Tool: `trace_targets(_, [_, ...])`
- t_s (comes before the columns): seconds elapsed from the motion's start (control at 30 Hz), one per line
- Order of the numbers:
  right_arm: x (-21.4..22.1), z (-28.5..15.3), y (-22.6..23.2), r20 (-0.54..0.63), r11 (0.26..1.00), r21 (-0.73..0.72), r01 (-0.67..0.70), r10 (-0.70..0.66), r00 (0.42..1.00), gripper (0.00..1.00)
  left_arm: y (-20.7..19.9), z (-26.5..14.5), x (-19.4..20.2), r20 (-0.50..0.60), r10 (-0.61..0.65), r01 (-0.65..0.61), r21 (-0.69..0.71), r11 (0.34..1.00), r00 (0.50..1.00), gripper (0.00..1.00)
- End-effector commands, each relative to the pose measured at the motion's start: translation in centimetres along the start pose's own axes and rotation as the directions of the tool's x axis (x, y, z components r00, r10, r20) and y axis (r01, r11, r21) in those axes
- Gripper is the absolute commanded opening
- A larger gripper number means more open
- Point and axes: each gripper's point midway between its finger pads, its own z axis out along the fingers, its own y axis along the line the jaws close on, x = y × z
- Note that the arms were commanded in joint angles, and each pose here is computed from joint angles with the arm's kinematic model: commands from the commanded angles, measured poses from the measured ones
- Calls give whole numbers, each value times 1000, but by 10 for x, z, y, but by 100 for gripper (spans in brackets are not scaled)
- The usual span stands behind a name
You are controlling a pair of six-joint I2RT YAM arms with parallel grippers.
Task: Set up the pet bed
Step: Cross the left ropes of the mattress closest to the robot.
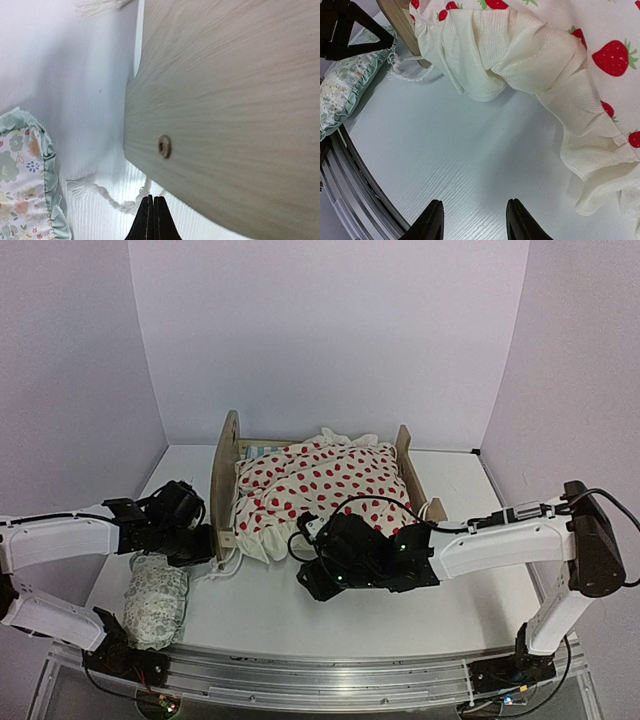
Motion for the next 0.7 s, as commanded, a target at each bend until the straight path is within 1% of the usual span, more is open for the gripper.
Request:
trace_targets(0.0, [-24, 2, 19, 56, 998, -59, -17, 20, 998, 44, -3, -27, -13, 47, 5, -6, 11, 1000, 999, 0])
trace_targets(0.1, [-20, 5, 19, 45, 998, -65, -21, 24, 999, 44, -9, -47, -32, 111, 52, -53, 10, 999, 993, 0])
trace_targets(0.27, [-15, 8, 20, 30, 997, -71, -24, 26, 999, 43, -20, -69, -53, 154, 126, -128, 2, 992, 980, 0])
trace_targets(0.37, [-11, 10, 18, 23, 997, -68, -28, 29, 999, 43, -24, -80, -65, 188, 147, -148, -5, 989, 971, 0])
trace_targets(0.43, [-10, 11, 19, 20, 997, -72, -31, 32, 999, 43, -29, -80, -62, 166, 145, -150, 16, 989, 975, 0])
trace_targets(0.5, [-10, 12, 19, 21, 997, -73, -31, 32, 999, 43, -33, -74, -51, 114, 118, -125, 52, 991, 986, 0])
trace_targets(0.67, [-14, 16, 21, 33, 997, -73, -24, 27, 999, 43, -34, -57, -18, 23, 2, -6, 168, 986, 1000, 0])
